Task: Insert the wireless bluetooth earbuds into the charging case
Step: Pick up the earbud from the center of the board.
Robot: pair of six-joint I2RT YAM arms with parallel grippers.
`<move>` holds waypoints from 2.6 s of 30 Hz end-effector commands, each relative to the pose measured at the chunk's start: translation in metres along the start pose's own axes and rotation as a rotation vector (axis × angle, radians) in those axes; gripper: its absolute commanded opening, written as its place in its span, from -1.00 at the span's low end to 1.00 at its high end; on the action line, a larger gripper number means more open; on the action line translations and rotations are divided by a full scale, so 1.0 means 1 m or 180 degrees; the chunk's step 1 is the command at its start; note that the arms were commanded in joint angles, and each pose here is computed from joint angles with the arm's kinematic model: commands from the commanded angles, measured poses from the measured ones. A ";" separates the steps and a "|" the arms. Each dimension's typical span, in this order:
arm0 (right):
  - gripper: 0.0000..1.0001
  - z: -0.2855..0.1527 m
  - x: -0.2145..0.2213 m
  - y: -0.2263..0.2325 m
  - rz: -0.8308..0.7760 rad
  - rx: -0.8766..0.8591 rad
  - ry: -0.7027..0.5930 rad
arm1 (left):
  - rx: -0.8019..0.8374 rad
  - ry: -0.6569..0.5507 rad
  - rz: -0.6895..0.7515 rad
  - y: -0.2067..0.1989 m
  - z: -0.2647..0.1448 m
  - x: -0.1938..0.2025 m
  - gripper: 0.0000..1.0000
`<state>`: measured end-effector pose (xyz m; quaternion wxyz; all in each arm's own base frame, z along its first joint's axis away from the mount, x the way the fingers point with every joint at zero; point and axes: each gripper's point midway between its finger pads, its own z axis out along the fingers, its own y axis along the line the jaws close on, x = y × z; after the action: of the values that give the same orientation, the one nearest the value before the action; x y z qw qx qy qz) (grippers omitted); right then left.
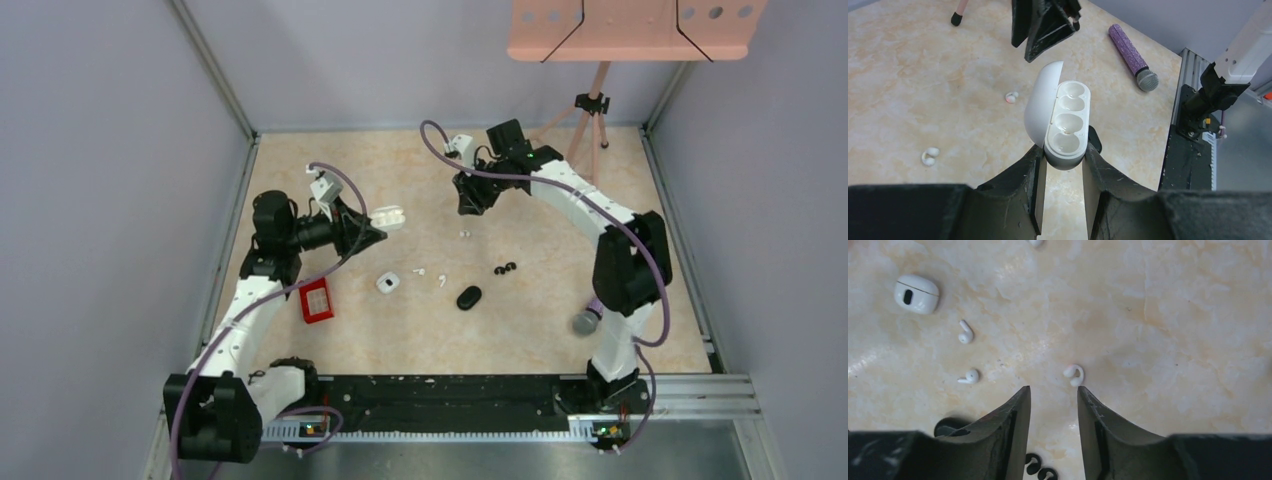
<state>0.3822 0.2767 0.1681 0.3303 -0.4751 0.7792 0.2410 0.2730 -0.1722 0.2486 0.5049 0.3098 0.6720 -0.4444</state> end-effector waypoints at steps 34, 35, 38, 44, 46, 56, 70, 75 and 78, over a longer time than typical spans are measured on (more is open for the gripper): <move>-0.33 0.088 0.090 -0.037 0.0067 -0.0424 0.0862 | -0.0120 0.0100 -0.0143 -0.001 -0.006 0.008 -1.00; -0.33 0.088 0.091 -0.037 0.0068 -0.0429 0.0865 | -0.0126 0.0102 -0.0149 0.000 -0.006 0.008 -1.00; -0.34 0.088 0.094 -0.035 0.0067 -0.0452 0.0877 | -0.0136 0.0102 -0.0149 0.000 -0.006 0.008 -1.00; -0.34 0.084 0.098 -0.026 0.0071 -0.0544 0.0869 | -0.0151 0.0106 -0.0147 0.001 -0.006 0.009 -1.00; -0.34 0.083 0.099 -0.022 0.0060 -0.0576 0.0867 | -0.0148 0.0107 -0.0155 0.001 -0.006 0.010 -1.00; -0.48 0.078 0.099 -0.015 0.0056 -0.0651 0.0829 | -0.0180 0.0081 -0.0174 0.005 -0.004 0.011 -1.00; -1.00 0.013 0.013 0.002 -0.0337 -0.0478 0.0042 | -0.0004 0.0064 -0.0050 0.007 0.005 0.010 -1.00; -1.00 -0.050 -0.049 0.026 -0.0455 -0.0312 -0.0618 | 0.0106 0.0063 0.0139 0.007 0.017 0.004 -1.00; -1.00 -0.092 -0.092 0.044 -0.0460 -0.0177 -0.1068 | 0.0221 0.0033 0.0272 0.001 0.027 -0.002 -1.00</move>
<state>0.3630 0.2712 0.1982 0.3447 -0.5166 0.7326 0.2786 0.2771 -0.1829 0.2134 0.4605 0.3000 0.7014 -0.4538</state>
